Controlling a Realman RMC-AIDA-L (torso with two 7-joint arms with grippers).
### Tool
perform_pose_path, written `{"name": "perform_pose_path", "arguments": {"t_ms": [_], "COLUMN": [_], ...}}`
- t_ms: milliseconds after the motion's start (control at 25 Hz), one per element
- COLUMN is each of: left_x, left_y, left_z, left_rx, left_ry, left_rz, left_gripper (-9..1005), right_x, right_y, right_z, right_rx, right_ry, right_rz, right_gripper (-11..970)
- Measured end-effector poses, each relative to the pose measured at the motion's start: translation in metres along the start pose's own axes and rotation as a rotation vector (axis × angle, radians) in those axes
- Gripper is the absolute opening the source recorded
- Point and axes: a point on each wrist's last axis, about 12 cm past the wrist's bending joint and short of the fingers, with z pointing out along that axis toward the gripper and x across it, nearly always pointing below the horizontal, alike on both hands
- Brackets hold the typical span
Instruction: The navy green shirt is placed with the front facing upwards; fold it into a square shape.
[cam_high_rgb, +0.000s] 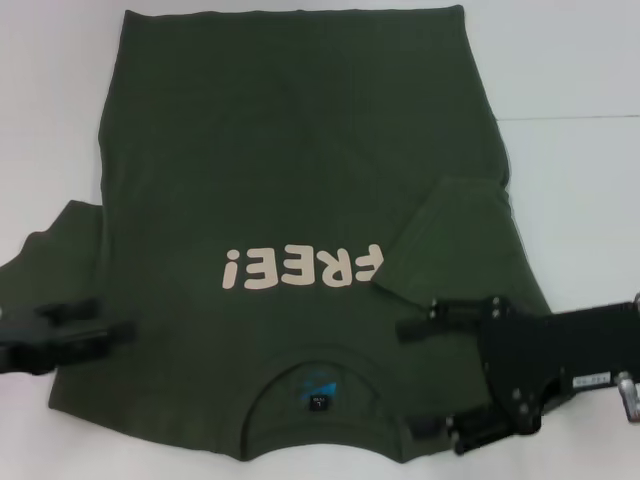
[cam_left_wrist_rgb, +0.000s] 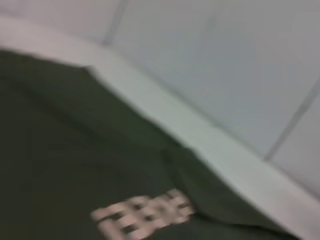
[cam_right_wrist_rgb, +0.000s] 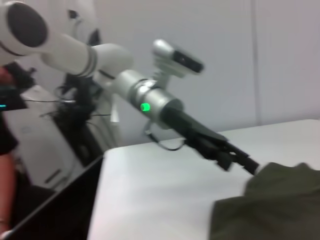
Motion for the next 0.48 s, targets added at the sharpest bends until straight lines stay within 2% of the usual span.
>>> {"name": "perform_pose_path", "arguments": {"t_ms": [120,280,400,480], "left_x": [-0.009,-0.036,-0.052,-0.066], "left_y": [0.008,0.016,0.02,0.022], "left_z": [-0.02,-0.042,-0.046,-0.04], "left_rx": [-0.115,-0.28,-0.377,-0.441], "left_ry": [0.011,-0.006,0.023,0.073], "left_rz": [-0.048,-0.113,-0.156,-0.212], "left_gripper": [933,933,934,934], "right_x": [0.0,0.003,0.005,0.006], "right_y": [0.001,-0.002,-0.004,-0.005], "right_z": [0.007,0.013,0.017,0.019], "right_rx": [-0.033,-0.02,-0.018,-0.024], "right_ry": [0.015,0.028,0.027,0.025], "right_rz": [0.007,0.017,0.033,0.041], "right_gripper": [946,946,946,946]}}
